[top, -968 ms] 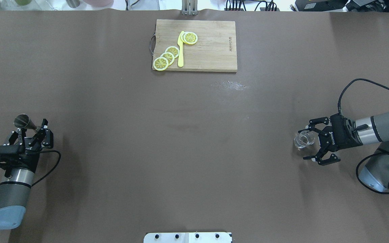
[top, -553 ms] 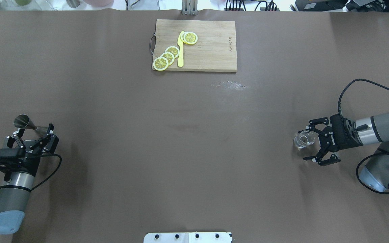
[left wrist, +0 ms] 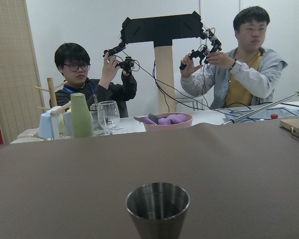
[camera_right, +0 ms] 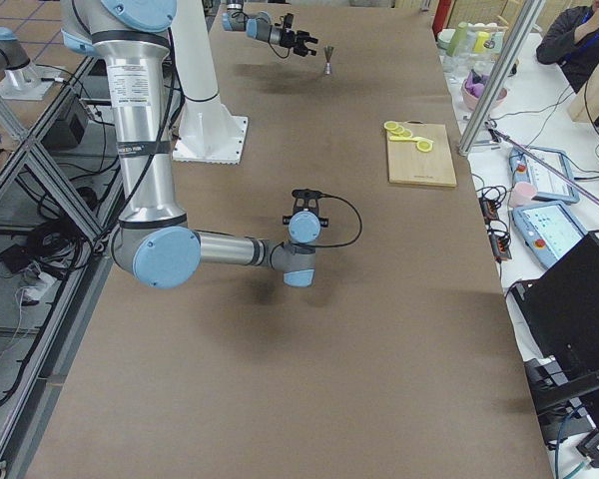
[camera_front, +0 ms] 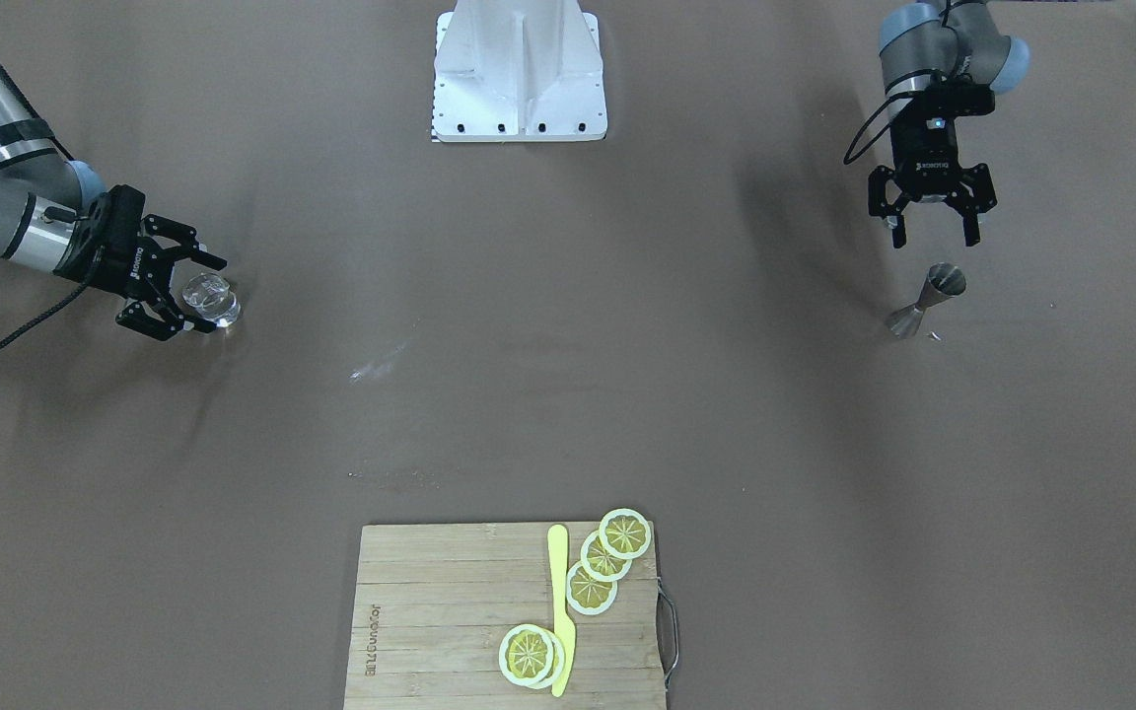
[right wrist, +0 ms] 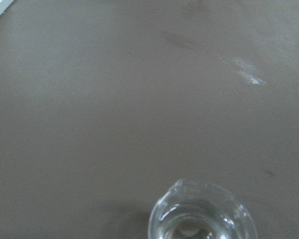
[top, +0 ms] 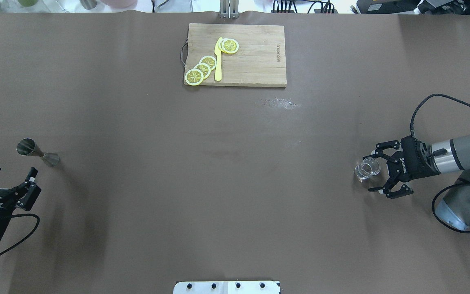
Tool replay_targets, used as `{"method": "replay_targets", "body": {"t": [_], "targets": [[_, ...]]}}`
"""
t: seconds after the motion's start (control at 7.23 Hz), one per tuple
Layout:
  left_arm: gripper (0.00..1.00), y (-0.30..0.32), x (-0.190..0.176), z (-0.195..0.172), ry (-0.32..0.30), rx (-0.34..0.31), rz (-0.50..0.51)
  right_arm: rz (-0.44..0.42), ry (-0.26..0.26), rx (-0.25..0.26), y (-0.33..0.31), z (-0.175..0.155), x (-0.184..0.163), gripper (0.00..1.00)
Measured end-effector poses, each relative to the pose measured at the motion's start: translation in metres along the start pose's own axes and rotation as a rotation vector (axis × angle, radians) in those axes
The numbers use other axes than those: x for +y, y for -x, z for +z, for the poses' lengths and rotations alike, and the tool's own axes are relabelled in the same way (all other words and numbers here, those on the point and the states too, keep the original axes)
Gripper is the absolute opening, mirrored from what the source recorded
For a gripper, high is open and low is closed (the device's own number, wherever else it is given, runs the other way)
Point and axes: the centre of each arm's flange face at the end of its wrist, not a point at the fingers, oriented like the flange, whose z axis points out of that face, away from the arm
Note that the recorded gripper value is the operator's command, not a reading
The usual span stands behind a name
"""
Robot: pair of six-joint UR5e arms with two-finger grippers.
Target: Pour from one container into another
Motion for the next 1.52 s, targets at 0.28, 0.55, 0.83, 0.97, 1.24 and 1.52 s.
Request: {"method": "replay_targets", "body": {"t": [0.28, 0.55, 0.83, 0.97, 1.24, 1.52], "targets": [[0.96, 0.009, -0.02, -0.011, 0.005, 0.025, -0.046, 0.007, 0.003, 0.017, -0.008, -0.008, 0.003, 1.0], [0.96, 0.047, -0.035, -0.015, 0.076, 0.043, -0.054, 0.01, -0.005, 0.028, -0.014, -0.019, -0.001, 1.0], [0.96, 0.101, -0.056, -0.01, 0.159, 0.068, -0.046, 0.012, -0.02, 0.033, -0.016, -0.027, -0.009, 1.0], [0.96, 0.126, -0.065, -0.008, 0.201, 0.089, -0.053, 0.013, -0.031, 0.034, -0.015, -0.03, -0.016, 1.0], [0.96, 0.166, -0.067, -0.006, 0.264, 0.107, -0.062, 0.029, -0.054, 0.046, -0.016, -0.041, -0.029, 1.0], [0.97, 0.198, -0.069, -0.002, 0.386, 0.129, -0.108, 0.08, -0.074, 0.103, -0.036, -0.08, -0.051, 1.0]]}}
